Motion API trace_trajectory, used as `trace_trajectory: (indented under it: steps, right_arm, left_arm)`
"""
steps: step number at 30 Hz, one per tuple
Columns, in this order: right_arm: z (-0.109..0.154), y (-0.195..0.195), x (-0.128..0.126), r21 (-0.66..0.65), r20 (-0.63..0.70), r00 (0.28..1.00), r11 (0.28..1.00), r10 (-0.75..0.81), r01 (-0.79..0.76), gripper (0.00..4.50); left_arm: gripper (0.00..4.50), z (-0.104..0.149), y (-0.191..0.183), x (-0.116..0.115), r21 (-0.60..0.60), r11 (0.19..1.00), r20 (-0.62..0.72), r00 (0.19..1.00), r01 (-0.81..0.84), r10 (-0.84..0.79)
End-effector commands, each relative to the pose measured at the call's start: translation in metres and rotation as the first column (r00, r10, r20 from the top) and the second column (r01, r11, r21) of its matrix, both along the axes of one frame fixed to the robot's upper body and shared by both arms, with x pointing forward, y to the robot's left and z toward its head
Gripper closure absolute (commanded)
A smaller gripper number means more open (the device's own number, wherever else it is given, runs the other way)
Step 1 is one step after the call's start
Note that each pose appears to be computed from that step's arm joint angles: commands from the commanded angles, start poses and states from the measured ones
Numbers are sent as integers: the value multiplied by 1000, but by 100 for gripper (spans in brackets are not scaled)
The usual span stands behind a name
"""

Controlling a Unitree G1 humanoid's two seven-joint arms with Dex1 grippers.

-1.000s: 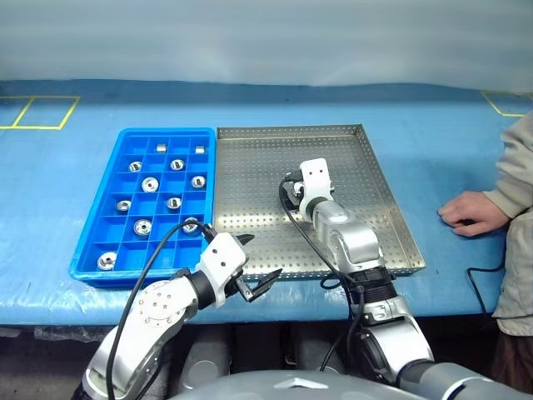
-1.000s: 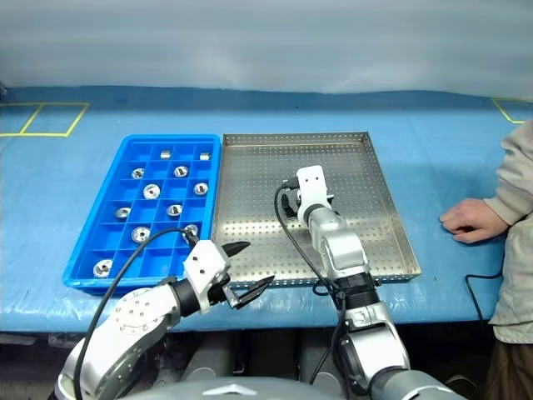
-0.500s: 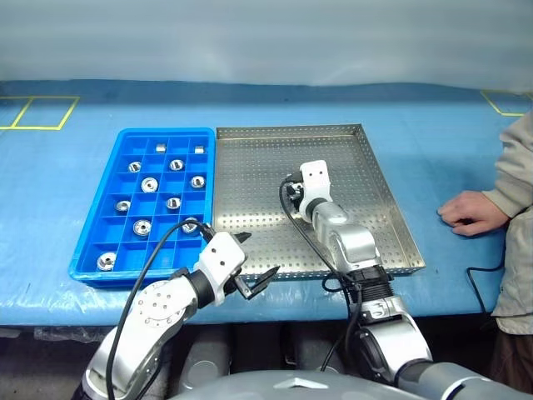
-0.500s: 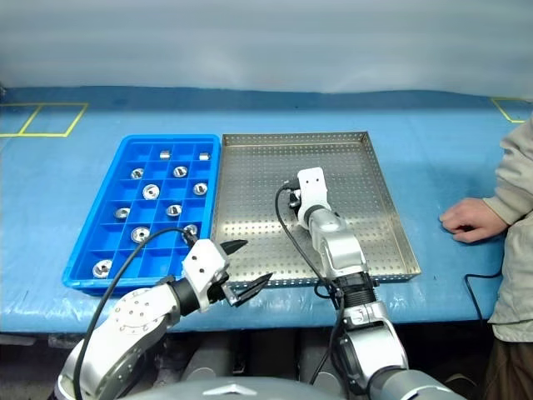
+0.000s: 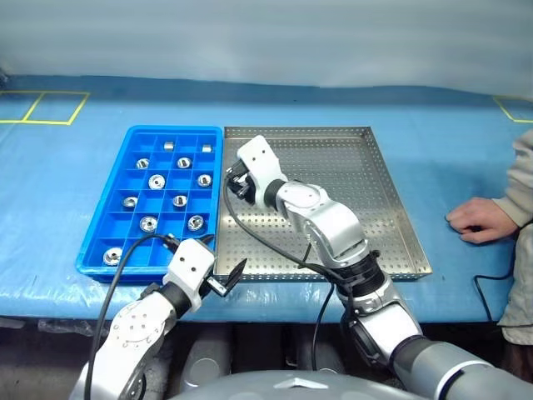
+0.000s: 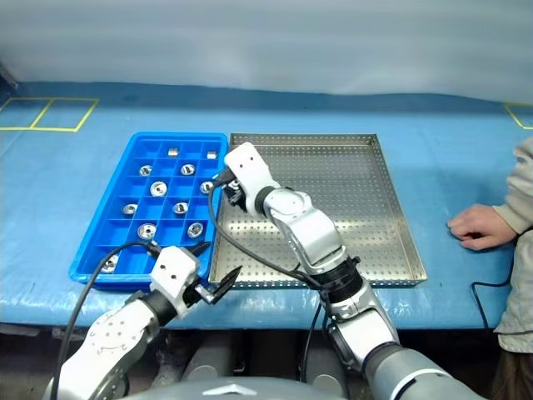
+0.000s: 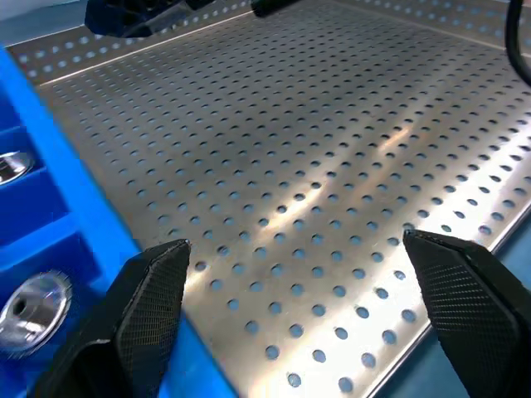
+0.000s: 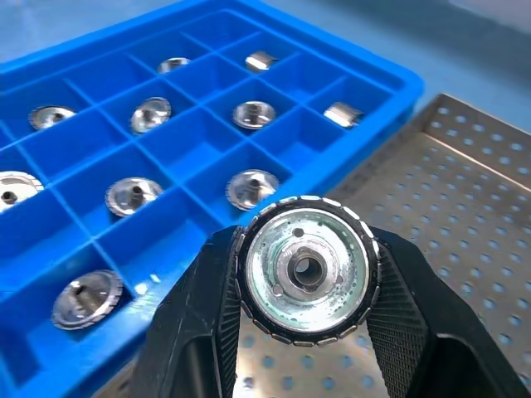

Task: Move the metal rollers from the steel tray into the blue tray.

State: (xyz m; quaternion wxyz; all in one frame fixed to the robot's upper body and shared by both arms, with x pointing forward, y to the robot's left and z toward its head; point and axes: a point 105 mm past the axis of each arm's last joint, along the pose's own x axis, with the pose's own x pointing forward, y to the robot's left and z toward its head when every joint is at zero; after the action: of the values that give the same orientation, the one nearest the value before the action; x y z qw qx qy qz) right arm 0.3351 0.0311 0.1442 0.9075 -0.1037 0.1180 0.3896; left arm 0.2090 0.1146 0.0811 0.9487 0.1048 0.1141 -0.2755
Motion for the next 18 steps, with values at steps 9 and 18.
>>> trace_trajectory:
  steps: [9,18]
  right_arm:
    - [-2,42,-42,-12,-75,968,971,239,-240,279]
    - [-17,57,-56,-7,-126,945,952,302,-306,279]
  left_arm:
    - [0,16,17,-28,-10,998,74,996,-54,55]
    - [0,13,31,-38,-14,989,69,986,-149,150]
